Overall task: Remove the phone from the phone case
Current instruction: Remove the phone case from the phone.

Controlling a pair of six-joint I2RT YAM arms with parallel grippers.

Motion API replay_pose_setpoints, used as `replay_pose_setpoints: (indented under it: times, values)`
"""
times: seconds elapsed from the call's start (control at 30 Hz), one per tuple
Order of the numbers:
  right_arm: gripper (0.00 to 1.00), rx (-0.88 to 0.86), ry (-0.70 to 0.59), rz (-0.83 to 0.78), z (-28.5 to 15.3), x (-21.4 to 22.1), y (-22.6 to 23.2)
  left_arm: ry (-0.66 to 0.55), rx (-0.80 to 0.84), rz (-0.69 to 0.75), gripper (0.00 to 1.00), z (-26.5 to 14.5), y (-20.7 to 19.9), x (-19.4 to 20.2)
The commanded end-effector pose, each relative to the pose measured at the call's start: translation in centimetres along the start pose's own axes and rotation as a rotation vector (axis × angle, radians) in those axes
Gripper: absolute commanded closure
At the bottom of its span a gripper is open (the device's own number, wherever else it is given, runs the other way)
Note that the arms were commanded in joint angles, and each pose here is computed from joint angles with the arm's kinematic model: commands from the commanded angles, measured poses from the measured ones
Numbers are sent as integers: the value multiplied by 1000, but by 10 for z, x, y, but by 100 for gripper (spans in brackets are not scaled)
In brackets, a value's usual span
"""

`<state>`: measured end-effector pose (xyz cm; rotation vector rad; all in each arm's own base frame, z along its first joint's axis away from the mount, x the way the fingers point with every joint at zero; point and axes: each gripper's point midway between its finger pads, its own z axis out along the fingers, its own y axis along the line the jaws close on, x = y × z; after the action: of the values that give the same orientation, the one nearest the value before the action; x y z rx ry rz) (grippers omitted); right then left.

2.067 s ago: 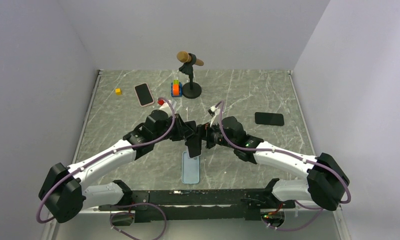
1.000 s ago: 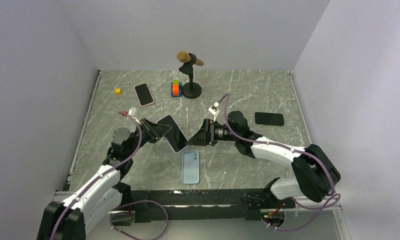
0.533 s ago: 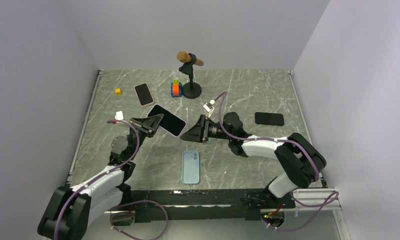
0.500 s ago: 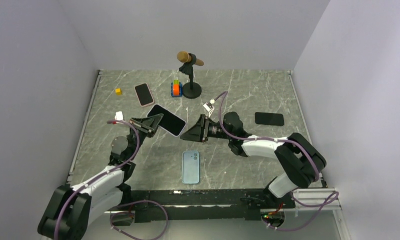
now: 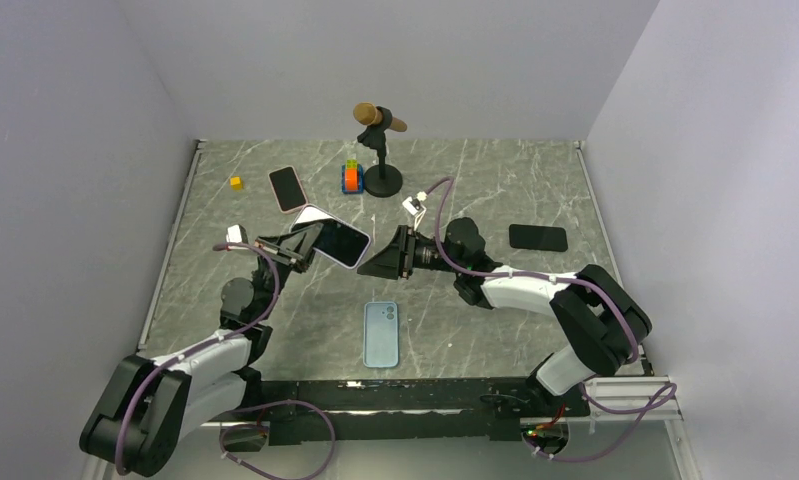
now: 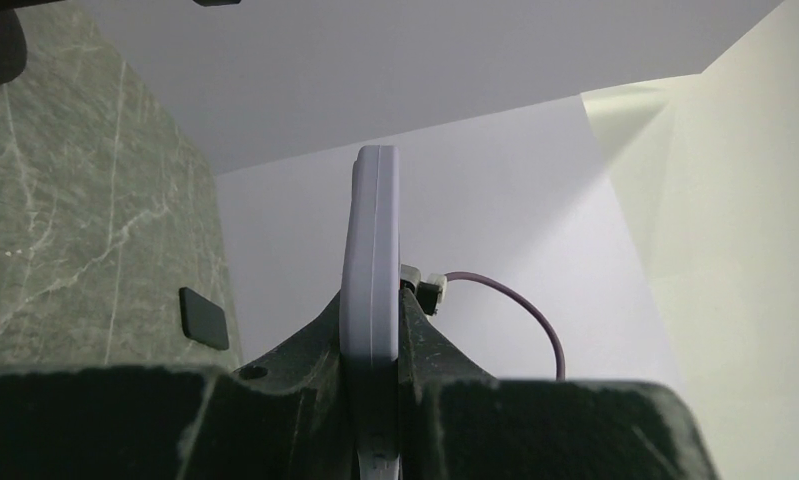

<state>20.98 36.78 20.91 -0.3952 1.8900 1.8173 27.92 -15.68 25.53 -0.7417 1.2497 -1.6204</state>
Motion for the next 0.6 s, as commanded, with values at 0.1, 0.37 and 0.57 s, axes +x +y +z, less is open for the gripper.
replay_pose_setpoints:
  times: [0.1, 0.37, 0.57]
  values:
    - [41, -100, -3, -158, 6, -16, 25, 21, 203, -84, 100, -2, -48, 1]
    - [40, -123, 42, -214, 11, -17, 30, 38, 201, -120, 100, -3, -42, 3]
    - [54, -114, 58, -192, 19, -14, 19, 53, 229, -128, 100, -1, -51, 5]
